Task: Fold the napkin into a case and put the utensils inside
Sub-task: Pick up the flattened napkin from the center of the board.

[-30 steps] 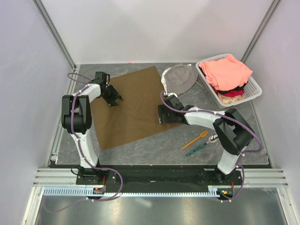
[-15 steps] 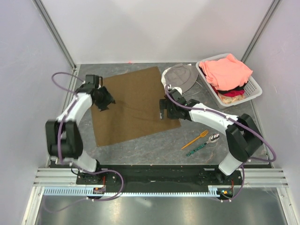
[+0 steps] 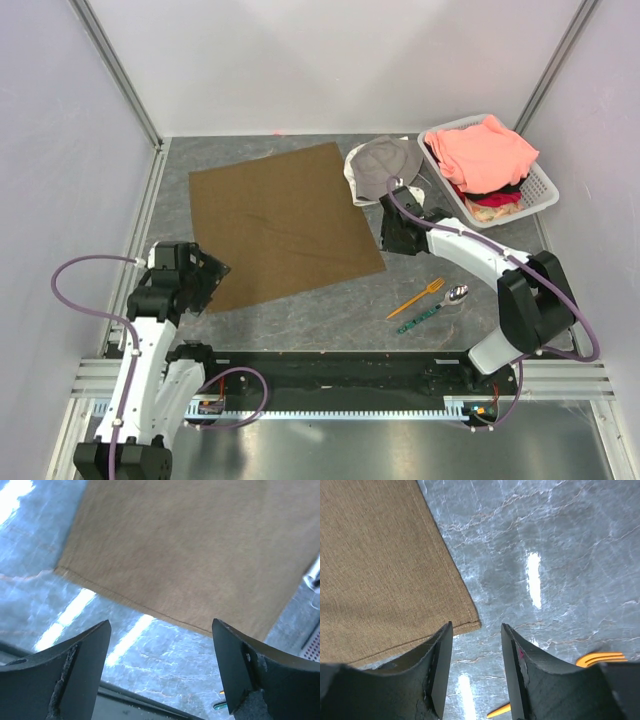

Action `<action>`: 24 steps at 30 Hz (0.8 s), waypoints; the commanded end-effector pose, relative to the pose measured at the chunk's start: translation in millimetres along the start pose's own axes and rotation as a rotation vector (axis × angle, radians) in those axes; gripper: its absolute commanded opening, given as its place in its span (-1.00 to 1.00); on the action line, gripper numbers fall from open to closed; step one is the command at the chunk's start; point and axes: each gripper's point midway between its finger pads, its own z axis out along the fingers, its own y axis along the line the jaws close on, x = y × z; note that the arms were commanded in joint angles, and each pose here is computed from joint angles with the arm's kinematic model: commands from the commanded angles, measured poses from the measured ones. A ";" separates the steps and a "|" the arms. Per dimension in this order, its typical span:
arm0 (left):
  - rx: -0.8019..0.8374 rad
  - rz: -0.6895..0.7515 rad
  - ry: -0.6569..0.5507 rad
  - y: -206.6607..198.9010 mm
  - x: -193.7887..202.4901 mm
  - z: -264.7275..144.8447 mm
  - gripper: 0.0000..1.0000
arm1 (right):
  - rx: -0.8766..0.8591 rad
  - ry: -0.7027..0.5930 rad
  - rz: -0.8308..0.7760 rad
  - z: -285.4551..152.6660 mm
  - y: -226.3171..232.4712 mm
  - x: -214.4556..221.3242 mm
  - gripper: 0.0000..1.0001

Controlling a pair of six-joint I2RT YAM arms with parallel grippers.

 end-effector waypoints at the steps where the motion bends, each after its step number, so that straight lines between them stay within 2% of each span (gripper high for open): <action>1: -0.155 -0.090 0.020 21.8 3.7 4.4 0.84 | 0.004 0.036 0.025 6.6 1.3 10.7 0.02; 6: -0.382 -0.107 0.110 41.8 11.0 8.7 1.00 | 0.042 0.061 0.074 18.9 -5.2 29.9 0.00; 9: -0.393 -0.144 0.116 45.9 16.5 13.5 0.98 | 0.059 0.053 0.074 24.7 -3.4 38.6 0.01; 15: -0.389 -0.276 0.120 52.5 30.7 21.0 0.66 | 0.096 0.041 0.113 27.6 -1.8 46.5 0.00; 20: -0.391 -0.288 0.082 51.7 23.1 21.8 0.65 | 0.106 0.035 0.149 32.6 3.4 46.2 -0.01; 24: -0.426 -0.298 0.047 53.9 15.4 18.7 0.76 | 0.121 0.058 0.162 40.1 4.9 51.2 -0.02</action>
